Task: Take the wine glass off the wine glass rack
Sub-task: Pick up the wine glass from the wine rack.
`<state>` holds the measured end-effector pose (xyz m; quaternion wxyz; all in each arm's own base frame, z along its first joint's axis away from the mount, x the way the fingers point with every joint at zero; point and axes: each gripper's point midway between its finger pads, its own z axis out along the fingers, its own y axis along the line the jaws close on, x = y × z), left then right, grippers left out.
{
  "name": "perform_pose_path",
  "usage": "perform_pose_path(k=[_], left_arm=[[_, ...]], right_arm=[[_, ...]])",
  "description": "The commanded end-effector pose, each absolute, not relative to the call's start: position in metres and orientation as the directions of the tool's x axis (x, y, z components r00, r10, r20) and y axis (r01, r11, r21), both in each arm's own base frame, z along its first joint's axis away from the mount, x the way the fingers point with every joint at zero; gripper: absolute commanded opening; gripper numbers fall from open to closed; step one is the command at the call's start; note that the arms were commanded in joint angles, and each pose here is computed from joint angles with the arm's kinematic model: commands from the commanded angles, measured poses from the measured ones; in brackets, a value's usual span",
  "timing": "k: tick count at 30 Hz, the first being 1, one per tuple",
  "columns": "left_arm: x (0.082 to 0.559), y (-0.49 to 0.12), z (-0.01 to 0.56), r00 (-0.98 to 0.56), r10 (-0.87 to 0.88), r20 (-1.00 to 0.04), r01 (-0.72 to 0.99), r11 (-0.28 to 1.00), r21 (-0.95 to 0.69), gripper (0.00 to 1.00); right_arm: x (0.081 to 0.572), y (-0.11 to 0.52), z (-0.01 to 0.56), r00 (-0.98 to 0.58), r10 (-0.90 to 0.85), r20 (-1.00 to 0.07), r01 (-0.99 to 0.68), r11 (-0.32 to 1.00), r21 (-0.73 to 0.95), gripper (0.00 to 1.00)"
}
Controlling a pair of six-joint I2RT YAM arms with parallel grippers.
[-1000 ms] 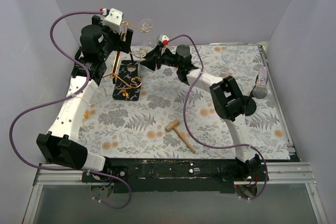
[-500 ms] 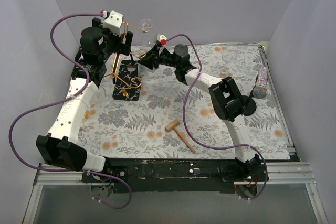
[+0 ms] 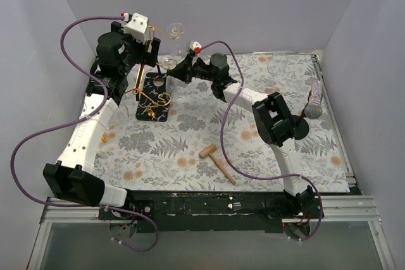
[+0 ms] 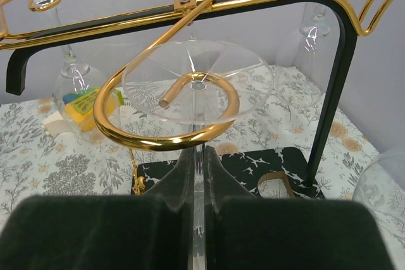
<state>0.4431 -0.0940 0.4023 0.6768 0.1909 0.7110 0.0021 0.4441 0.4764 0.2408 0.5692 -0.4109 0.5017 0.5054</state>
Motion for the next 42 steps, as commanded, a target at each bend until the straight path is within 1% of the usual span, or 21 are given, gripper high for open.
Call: perform_pose_path(k=[1, 13, 17, 28, 36, 42], left_arm=[[0.432, -0.089, 0.421, 0.031, 0.268, -0.963, 0.254, 0.930, 0.267, 0.98], [0.432, -0.089, 0.419, 0.026, 0.270, -0.962, 0.256, 0.929, 0.268, 0.98], [0.434, -0.090, 0.415, 0.020, 0.268, -0.963, 0.262, 0.928, 0.264, 0.98], [0.432, -0.091, 0.409, 0.014, 0.265, -0.964, 0.266, 0.928, 0.259, 0.98], [0.431, -0.090, 0.404, 0.013, 0.267, -0.964, 0.265, 0.928, 0.261, 0.98], [0.429, -0.089, 0.402, 0.011, 0.272, -0.962, 0.261, 0.928, 0.265, 0.98]], right_arm=[[0.450, 0.468, 0.284, 0.087, 0.228, -0.970, -0.985, 0.168, -0.049, 0.01], [0.455, 0.456, 0.313, 0.227, 0.251, -0.941, -0.962, 0.208, -0.177, 0.01], [0.450, 0.450, 0.319, 0.257, 0.251, -0.933, -0.958, 0.197, -0.210, 0.01], [0.425, 0.445, 0.319, 0.261, 0.242, -0.935, -0.965, 0.092, -0.246, 0.01], [0.408, 0.454, 0.312, 0.260, 0.229, -0.938, -0.964, 0.009, -0.265, 0.01], [0.405, 0.463, 0.298, 0.236, 0.207, -0.949, -0.970, -0.007, -0.243, 0.01]])
